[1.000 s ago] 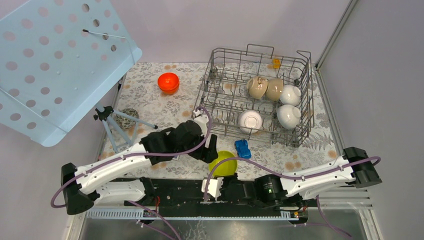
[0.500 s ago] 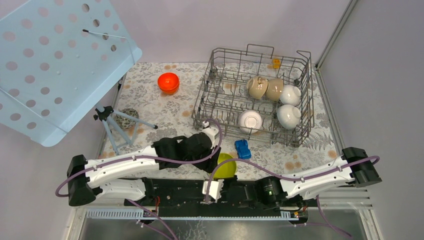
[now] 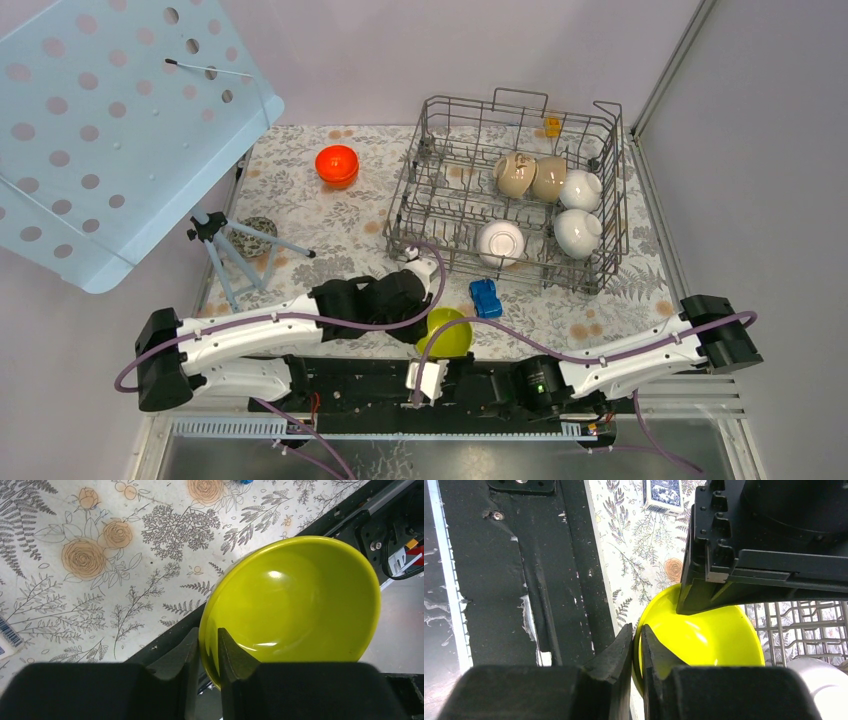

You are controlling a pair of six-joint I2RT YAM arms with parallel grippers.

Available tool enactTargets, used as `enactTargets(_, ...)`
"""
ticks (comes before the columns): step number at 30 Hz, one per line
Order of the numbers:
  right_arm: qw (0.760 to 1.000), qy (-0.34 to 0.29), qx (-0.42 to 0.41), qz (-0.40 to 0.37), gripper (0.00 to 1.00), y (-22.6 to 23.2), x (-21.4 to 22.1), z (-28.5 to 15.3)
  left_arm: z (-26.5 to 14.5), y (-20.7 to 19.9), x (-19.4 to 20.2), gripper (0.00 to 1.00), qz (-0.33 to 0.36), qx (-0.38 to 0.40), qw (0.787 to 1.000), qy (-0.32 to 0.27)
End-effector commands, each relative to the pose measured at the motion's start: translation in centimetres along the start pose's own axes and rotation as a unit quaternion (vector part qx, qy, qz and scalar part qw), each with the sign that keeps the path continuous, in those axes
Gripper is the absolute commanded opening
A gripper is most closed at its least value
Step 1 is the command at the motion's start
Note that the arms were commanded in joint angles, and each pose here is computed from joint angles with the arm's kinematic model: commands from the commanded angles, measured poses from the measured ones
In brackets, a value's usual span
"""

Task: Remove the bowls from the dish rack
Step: Place the bowl at the center of the board.

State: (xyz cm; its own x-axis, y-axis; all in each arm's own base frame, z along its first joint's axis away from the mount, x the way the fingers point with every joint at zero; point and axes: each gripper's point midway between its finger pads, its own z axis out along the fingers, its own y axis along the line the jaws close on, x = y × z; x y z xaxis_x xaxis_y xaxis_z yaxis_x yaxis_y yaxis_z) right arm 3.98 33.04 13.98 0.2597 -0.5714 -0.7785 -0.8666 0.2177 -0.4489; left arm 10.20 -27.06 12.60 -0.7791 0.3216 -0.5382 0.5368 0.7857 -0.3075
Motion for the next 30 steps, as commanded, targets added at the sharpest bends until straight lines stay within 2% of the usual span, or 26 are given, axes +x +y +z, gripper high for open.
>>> enactTargets(1, 0.999, -0.023, 0.026, 0.03, 0.0, -0.6, -1.3, 0.1, 0.4, -0.9, -0.4, 0.17, -0.008, 0.021, 1.0, -0.013)
enactTargets(3, 0.999, -0.022, 0.027, 0.04, 0.0, -0.6, -1.2, 0.0, 0.4, -0.9, -0.4, 0.05, -0.013, 0.021, 1.0, -0.015)
enactTargets(4, 0.998, -0.023, 0.027, 0.047, 0.03, -0.5, -1.2, 0.0, 0.4, -0.9, -0.4, 0.0, -0.015, 0.019, 1.0, -0.016)
enactTargets(6, 0.997, -0.027, 0.028, 0.065, 0.33, -0.5, -1.4, -0.1, 0.3, -0.7, -0.7, 0.0, -0.024, 0.014, 0.999, -0.025)
enactTargets(7, 0.996, -0.025, 0.031, 0.079, 0.51, -0.6, -1.5, -0.2, 0.2, -0.5, -0.8, 0.0, -0.028, 0.01, 0.999, -0.031)
enactTargets(9, 0.992, -0.025, 0.035, 0.118, 0.78, -0.7, -2.0, -0.5, -0.1, 0.2, -1.4, 0.0, -0.041, -0.007, 0.998, -0.05)
enactTargets(10, 0.988, -0.026, 0.036, 0.149, 0.97, -0.8, -2.3, -0.7, -0.2, 0.5, -1.6, 0.0, -0.047, -0.014, 0.997, -0.058)
enactTargets(14, 0.961, -0.053, 0.058, 0.266, 1.0, -2.1, -4.2, -1.9, -1.0, 1.8, -2.5, 0.0, -0.075, -0.046, 0.992, -0.09)
enactTargets(18, 0.915, -0.077, 0.076, 0.39, 1.0, -3.8, -6.2, -3.6, -1.4, 2.9, -3.0, 0.0, -0.109, -0.073, 0.985, -0.115)
enactTargets(23, 0.873, -0.073, 0.156, 0.455, 1.0, -7.3, -6.1, -5.4, -2.0, 4.7, -3.2, 0.0, -0.187, -0.103, 0.965, -0.152)
enactTargets(27, 0.824, -0.062, 0.239, 0.51, 0.94, -10.1, -3.7, -6.3, -2.3, 5.6, -2.9, 0.0, -0.266, -0.118, 0.941, -0.171)
enactTargets(30, 0.8, -0.033, 0.246, 0.546, 0.92, -11.1, -1.8, -5.4, -2.0, 5.8, -2.3, 0.0, -0.304, -0.124, 0.93, -0.164)
